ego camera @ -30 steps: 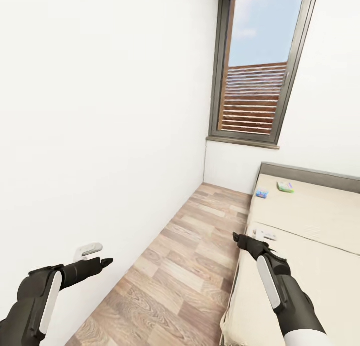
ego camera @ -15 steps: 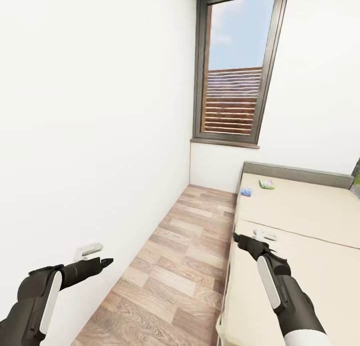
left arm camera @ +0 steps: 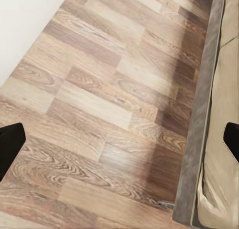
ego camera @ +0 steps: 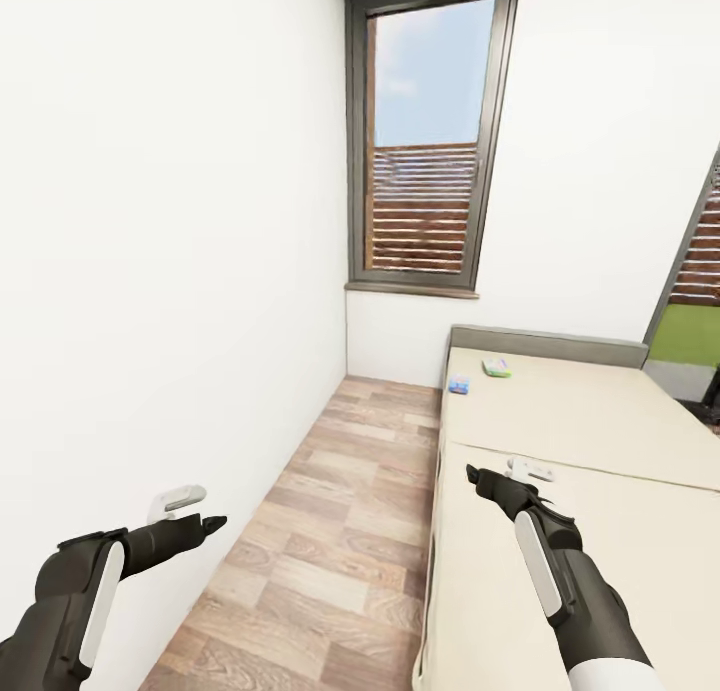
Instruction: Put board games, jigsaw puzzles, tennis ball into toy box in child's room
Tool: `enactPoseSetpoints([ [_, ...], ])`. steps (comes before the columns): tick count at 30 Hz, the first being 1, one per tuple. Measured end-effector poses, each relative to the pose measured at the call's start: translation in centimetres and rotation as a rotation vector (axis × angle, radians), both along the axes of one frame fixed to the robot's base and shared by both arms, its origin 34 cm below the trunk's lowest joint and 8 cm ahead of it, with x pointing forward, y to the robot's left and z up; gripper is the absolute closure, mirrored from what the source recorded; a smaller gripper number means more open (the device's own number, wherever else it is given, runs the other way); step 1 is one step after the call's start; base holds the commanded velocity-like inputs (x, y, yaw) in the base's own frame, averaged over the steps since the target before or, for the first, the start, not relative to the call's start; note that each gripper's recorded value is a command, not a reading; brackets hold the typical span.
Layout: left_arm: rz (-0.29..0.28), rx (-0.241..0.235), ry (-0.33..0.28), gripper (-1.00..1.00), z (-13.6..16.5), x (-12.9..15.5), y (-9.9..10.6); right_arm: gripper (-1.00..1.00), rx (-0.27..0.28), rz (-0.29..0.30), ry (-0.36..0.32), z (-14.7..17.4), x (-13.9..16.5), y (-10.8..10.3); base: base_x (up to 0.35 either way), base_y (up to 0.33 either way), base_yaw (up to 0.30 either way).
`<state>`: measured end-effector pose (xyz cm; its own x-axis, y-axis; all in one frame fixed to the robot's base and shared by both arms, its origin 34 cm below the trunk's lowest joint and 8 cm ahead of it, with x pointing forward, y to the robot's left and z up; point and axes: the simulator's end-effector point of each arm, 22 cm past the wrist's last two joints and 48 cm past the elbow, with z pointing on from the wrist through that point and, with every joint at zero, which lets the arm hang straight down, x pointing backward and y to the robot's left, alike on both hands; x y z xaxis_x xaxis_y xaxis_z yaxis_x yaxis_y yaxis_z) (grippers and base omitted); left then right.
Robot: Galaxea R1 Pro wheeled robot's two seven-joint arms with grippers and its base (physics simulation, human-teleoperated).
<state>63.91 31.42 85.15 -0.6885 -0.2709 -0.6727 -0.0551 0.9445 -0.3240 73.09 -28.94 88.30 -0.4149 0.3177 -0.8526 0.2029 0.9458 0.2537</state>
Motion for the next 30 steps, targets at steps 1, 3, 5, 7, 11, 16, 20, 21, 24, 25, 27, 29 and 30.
enactPoseSetpoints([
  [1,0.000,0.000,-0.001,-1.00,0.0,0.0,0.0,-1.00,0.000,0.000,-0.001,0.1,0.0,0.0,0.146,0.001,-0.238],
  [3,0.000,0.000,-0.003,-1.00,0.1,0.0,0.0,-1.00,0.000,0.000,-0.003,0.2,0.0,0.0,0.145,0.000,-0.238],
  [5,0.000,0.000,-0.005,-1.00,0.2,0.0,0.0,-1.00,0.000,0.000,-0.004,0.3,0.0,0.0,0.127,0.000,-0.238],
  [7,0.000,0.000,-0.007,-1.00,0.3,0.0,0.0,-1.00,0.000,0.000,-0.006,0.4,0.0,0.0,0.091,0.000,-0.238],
  [11,0.000,0.000,-0.010,-1.00,0.5,0.0,0.0,-1.00,0.000,0.000,-0.010,0.6,0.0,0.0,0.031,0.040,-0.238],
  [16,0.001,0.000,-0.015,-1.00,0.8,0.0,0.0,-1.00,0.000,0.000,-0.015,0.9,0.0,0.0,0.039,0.167,-0.238],
  [20,0.001,0.000,-0.019,-1.00,1.0,0.0,0.0,-1.00,0.000,0.000,-0.019,1.1,-0.1,0.0,0.078,0.250,-0.226],
  [21,0.000,0.000,-0.019,-1.00,1.0,0.0,0.0,-1.00,-0.001,0.000,-0.021,1.2,0.0,0.0,0.094,0.263,-0.152],
  [24,0.001,0.001,-0.021,-1.00,1.1,0.0,0.0,-1.00,-0.003,0.000,-0.026,1.4,0.0,0.0,0.132,0.222,-0.070],
  [25,0.001,0.001,-0.021,-1.00,1.1,0.0,0.0,-1.00,-0.004,0.000,-0.028,1.5,0.0,0.1,0.139,0.119,-0.032],
  [27,0.001,0.001,-0.021,-1.00,1.1,0.0,0.0,-1.00,-0.004,0.001,-0.029,1.6,0.0,0.1,0.130,0.078,-0.021],
  [29,0.001,0.001,-0.022,-1.00,1.1,0.0,0.0,-1.00,-0.004,0.002,-0.029,1.6,0.0,0.1,0.119,0.040,-0.039],
  [30,0.001,0.001,-0.022,-1.00,1.1,0.0,0.0,-1.00,-0.004,0.002,-0.028,1.5,0.0,0.1,0.112,0.025,-0.090],
])
